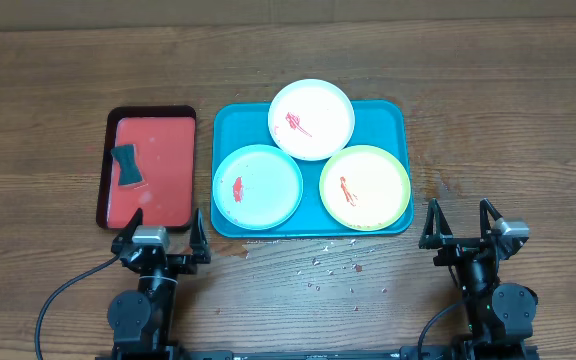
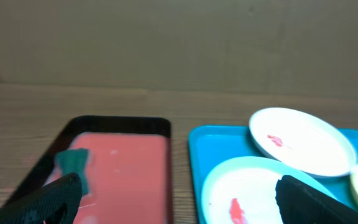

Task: Clean dirty plates on tray and stack at the side

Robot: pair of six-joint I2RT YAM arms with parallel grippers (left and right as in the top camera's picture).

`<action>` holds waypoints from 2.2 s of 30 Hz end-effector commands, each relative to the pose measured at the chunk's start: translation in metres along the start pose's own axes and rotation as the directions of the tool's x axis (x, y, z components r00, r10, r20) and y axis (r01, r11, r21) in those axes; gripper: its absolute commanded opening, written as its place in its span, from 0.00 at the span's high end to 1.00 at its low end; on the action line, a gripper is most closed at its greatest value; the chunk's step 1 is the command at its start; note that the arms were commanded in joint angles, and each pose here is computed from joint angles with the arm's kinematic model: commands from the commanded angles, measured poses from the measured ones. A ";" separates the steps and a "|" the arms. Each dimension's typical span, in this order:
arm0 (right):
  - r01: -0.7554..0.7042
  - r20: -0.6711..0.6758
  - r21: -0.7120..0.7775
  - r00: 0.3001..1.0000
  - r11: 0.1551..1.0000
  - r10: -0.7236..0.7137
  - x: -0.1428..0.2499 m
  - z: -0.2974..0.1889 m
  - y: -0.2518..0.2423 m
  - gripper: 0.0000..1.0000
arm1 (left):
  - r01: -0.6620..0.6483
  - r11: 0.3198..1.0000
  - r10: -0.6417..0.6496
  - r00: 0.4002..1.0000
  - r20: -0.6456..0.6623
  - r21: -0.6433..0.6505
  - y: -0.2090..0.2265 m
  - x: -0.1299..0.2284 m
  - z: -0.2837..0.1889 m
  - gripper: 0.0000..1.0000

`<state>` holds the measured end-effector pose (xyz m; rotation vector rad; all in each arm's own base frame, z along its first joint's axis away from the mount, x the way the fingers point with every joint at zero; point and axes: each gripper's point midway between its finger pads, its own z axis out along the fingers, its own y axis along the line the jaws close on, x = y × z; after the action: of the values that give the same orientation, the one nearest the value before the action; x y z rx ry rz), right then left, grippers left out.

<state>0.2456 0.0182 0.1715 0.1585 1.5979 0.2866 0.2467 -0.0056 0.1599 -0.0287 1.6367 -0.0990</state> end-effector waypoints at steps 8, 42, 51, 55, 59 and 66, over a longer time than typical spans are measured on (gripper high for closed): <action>0.004 0.005 0.013 1.000 1.000 -0.004 0.001 0.000 -0.003 0.00 | -0.042 0.946 0.000 0.992 0.129 0.320 -0.057 -0.032 -0.012 0.00; 0.003 0.005 0.013 1.000 1.000 -0.003 0.001 0.000 -0.003 0.00 | -0.076 0.992 0.106 0.928 -0.358 0.099 -0.021 -0.166 0.083 0.00; 0.004 0.005 0.013 1.000 1.000 -0.004 0.001 0.000 -0.003 0.00 | 0.102 0.906 -0.313 0.814 -0.489 -0.411 0.090 -0.129 0.112 0.00; 0.004 0.005 0.013 1.000 1.000 -0.004 0.001 0.000 -0.003 0.00 | 0.097 0.881 -0.384 0.719 -0.580 -0.462 0.103 -0.087 0.112 0.00; 0.004 0.005 0.013 1.000 1.000 -0.004 0.001 0.000 -0.003 0.00 | 0.068 0.874 -0.410 0.634 -0.656 -0.480 0.109 -0.048 0.119 0.00; 0.004 0.005 0.012 1.000 1.000 -0.004 0.001 0.000 -0.003 0.00 | 0.007 0.829 -0.468 0.556 -0.687 -0.559 0.131 0.007 0.138 0.00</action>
<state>0.2457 0.0182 0.1714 0.1585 1.5983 0.2865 0.3816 0.1082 0.1506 -0.6612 2.5450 0.0843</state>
